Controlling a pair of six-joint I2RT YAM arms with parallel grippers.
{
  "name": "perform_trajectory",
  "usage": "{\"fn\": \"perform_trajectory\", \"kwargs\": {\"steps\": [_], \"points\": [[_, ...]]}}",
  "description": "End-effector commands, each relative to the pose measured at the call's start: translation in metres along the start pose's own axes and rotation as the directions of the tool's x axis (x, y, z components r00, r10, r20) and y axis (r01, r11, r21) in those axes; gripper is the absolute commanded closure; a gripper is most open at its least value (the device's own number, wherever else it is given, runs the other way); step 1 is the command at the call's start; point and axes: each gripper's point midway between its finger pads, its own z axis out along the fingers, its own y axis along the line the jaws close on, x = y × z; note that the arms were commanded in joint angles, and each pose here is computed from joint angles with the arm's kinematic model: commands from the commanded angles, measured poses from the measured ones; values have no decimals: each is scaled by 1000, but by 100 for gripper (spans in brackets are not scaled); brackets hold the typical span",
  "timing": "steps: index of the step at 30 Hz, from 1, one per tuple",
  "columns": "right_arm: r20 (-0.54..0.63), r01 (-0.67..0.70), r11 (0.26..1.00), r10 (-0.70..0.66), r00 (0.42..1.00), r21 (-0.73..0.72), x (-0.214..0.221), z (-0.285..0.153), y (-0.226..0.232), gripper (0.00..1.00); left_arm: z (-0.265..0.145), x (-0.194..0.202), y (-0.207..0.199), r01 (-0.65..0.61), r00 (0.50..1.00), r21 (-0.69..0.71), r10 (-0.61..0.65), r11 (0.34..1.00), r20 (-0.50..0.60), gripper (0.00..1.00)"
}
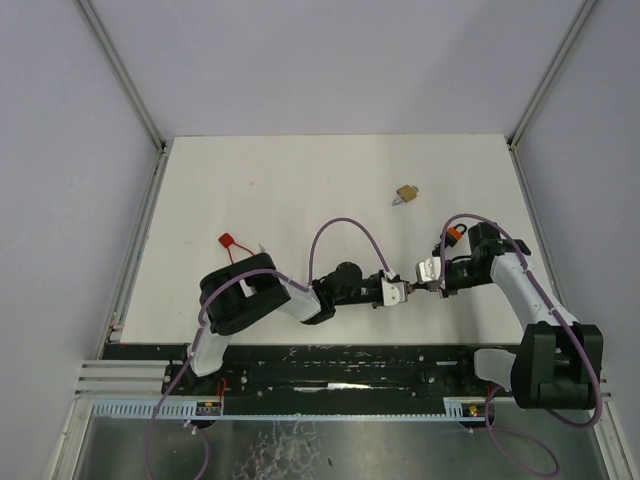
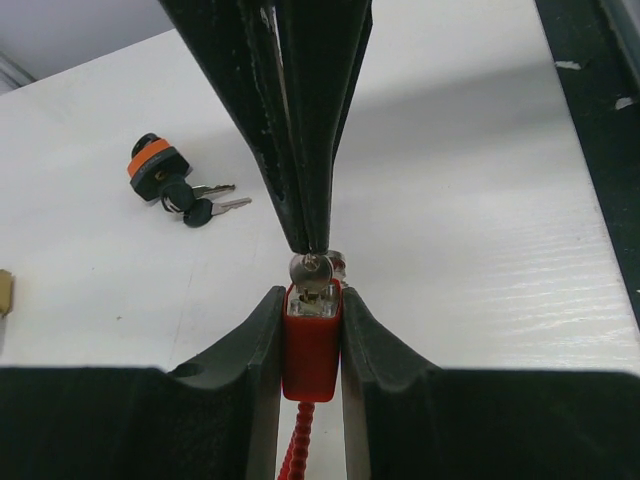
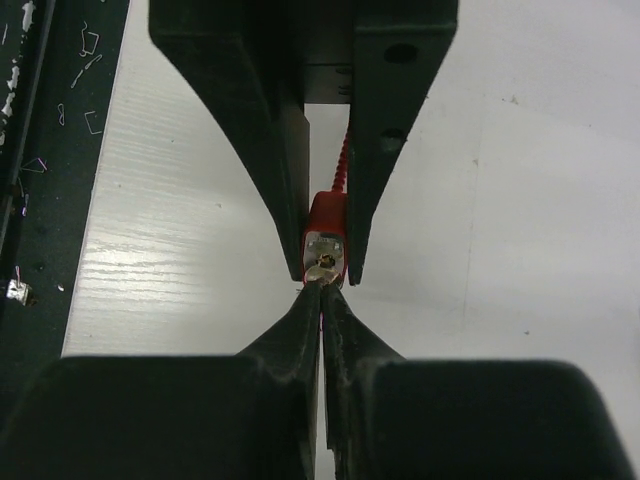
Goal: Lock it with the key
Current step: Lock the lock.
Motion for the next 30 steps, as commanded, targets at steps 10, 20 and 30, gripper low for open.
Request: {"fn": "perform_trajectory", "kwargs": {"steps": [10,20,30], "points": [[36,131,977,-139,990,169,-41,-25,-11,52,-5,-43,7,-92,987,-50,97,995,125,100],[84,356,931,-362,929,79,-21,2,13,43,-4,-43,-2,-64,990,10,62,998,127,100],[57,391,914,-398,915,104,-20,4,6,58,-1,-40,-5,-61,991,34,57,998,122,100]]}}
